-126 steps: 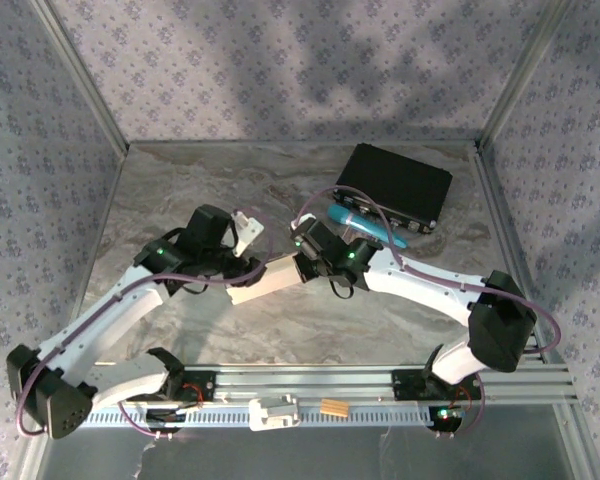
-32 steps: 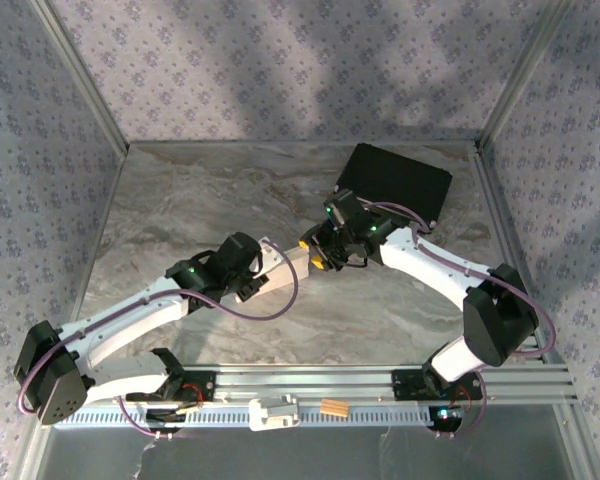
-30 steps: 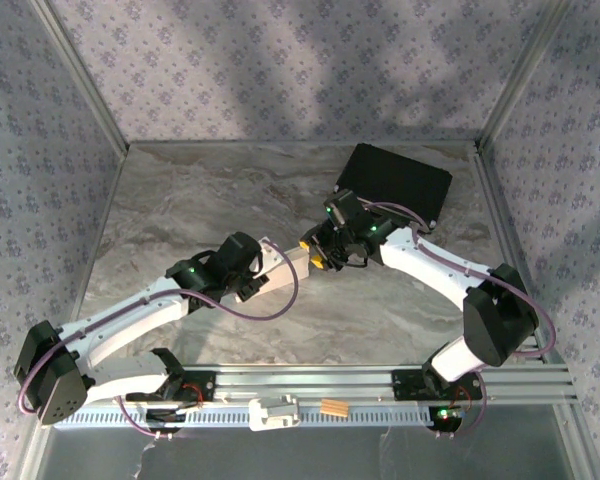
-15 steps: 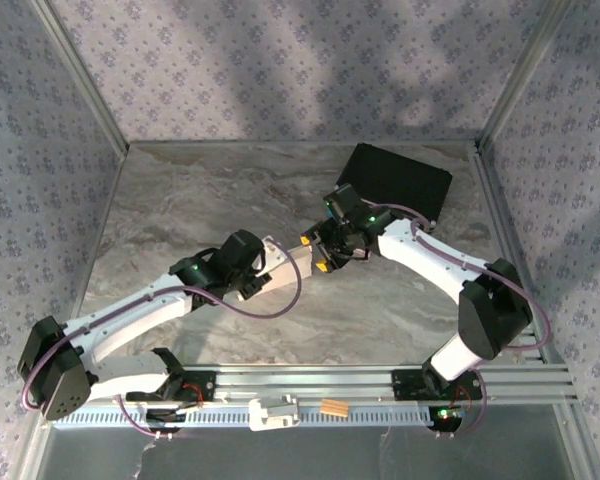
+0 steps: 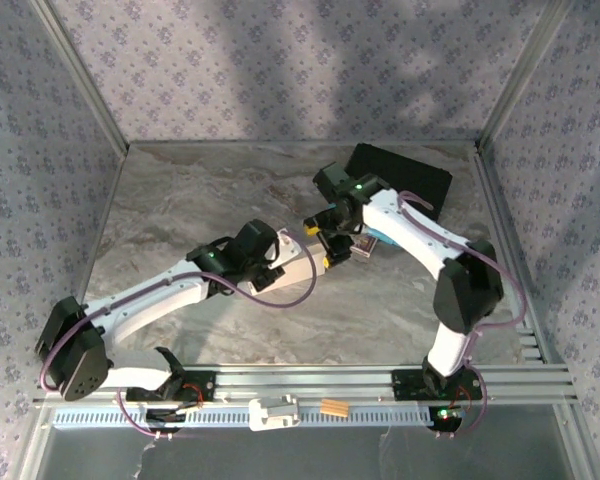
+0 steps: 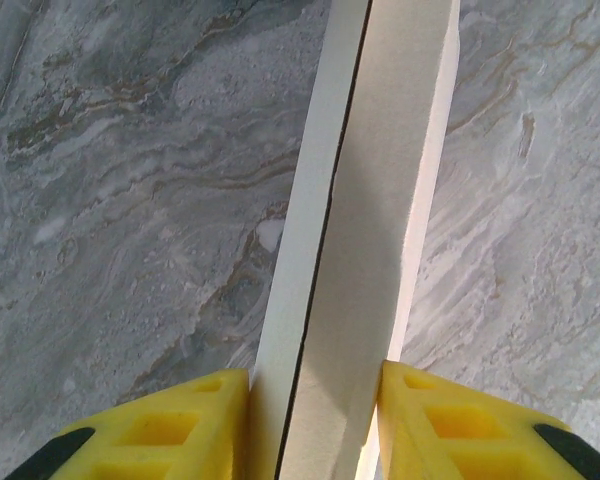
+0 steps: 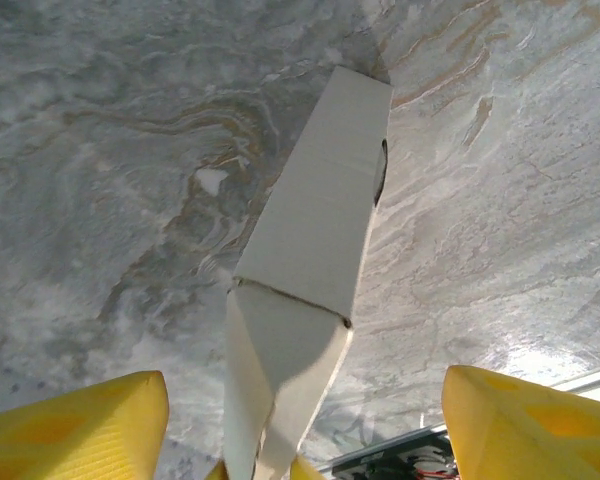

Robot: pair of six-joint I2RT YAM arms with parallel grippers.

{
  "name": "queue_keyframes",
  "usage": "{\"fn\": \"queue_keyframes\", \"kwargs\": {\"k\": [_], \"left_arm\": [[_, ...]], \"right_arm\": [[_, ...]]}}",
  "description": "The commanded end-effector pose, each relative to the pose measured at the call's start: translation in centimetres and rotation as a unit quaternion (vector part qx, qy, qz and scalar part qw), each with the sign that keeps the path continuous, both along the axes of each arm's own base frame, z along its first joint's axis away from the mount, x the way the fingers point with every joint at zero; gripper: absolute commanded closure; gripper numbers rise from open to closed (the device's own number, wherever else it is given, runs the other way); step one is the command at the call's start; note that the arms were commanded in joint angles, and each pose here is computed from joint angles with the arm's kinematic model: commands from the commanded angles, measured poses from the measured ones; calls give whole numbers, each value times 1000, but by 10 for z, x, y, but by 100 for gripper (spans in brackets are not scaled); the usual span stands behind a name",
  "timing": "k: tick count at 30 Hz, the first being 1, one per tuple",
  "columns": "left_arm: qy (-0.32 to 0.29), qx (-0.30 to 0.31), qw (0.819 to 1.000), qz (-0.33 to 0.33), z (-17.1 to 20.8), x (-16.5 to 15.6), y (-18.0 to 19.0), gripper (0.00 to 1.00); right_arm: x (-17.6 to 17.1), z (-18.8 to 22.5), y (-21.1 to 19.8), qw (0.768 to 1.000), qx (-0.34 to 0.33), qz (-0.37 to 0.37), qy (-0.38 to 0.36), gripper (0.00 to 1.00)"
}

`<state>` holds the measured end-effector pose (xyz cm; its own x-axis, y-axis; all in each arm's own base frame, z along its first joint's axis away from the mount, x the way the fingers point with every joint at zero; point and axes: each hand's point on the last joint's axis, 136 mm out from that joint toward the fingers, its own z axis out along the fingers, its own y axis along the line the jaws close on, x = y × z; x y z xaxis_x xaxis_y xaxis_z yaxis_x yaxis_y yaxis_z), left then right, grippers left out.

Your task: Fold the paper box

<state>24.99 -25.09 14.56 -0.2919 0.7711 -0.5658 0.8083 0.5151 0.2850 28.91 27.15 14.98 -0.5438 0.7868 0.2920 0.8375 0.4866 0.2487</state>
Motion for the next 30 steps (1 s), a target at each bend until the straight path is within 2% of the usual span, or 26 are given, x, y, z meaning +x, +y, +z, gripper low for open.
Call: {"fn": "queue_keyframes", "kwargs": {"k": [1, 6, 13, 22, 30], "left_arm": [[38, 11, 999, -35, -16, -13, -13, 64], [36, 13, 998, -40, -16, -8, -23, 64], [32, 12, 998, -46, -16, -4, -29, 64], [33, 16, 998, -50, -17, -5, -29, 64], [32, 17, 998, -49, -17, -5, -28, 64]], "right_arm": [[-12, -14, -3, 998, -31, -16, 60, 25], [-6, -26, -3, 996, -54, -17, 66, 23], [-8, -52, -16, 994, -79, -25, 66, 31], [7, -64, -23, 995, -88, -30, 38, 35], [2, -72, -26, 994, -92, -42, 44, 47]]}}
